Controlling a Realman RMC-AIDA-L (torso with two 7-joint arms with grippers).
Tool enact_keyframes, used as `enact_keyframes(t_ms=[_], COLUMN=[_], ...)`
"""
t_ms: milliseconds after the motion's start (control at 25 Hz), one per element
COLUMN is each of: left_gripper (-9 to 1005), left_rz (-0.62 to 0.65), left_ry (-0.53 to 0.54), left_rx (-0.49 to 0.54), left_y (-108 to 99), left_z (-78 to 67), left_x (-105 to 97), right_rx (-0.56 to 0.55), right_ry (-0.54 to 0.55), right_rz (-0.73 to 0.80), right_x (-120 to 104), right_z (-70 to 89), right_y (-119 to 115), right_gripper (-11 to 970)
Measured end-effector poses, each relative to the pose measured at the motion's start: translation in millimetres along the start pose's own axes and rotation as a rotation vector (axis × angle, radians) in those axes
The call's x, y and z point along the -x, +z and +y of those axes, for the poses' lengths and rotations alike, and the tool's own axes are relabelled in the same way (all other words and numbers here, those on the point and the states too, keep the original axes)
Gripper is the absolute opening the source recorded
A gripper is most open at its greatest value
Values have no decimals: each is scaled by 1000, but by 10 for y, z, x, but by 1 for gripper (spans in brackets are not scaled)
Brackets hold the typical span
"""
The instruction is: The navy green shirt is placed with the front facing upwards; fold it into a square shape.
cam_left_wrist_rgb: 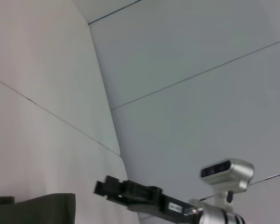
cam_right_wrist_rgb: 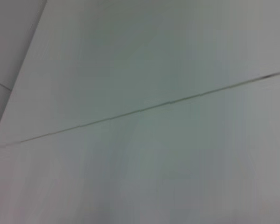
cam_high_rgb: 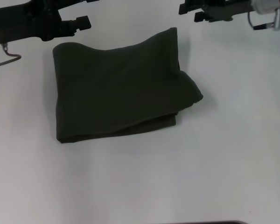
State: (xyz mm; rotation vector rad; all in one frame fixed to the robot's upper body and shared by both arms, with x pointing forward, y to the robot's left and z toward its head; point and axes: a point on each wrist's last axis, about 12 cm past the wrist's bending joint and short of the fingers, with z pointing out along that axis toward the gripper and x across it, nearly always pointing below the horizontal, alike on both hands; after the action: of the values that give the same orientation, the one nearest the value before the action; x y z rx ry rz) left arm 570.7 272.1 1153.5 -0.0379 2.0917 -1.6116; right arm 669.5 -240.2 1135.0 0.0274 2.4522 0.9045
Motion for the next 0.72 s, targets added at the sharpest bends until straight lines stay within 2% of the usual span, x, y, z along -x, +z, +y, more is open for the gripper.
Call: enact_keyframes(t_ms=[120,320,520,720], left_gripper=[949,949,949,950], left_rz=[-3,-7,-21,-24], left_ry=[-1,-1,4,5], left_rx=[3,3,-5,0], left_y=[-13,-30,-60,-85], left_z=[7,9,-7,-12], left_x=[0,4,29,51], right_rx=[24,93,142,216], right_ry=[-1,3,28,56], right_rz=[40,165,236,274], right_x=[21,-128,-321,-431], right_z=[-15,5,30,136], right_y=[-135,-230,-186,-124], right_gripper=[615,674,734,733])
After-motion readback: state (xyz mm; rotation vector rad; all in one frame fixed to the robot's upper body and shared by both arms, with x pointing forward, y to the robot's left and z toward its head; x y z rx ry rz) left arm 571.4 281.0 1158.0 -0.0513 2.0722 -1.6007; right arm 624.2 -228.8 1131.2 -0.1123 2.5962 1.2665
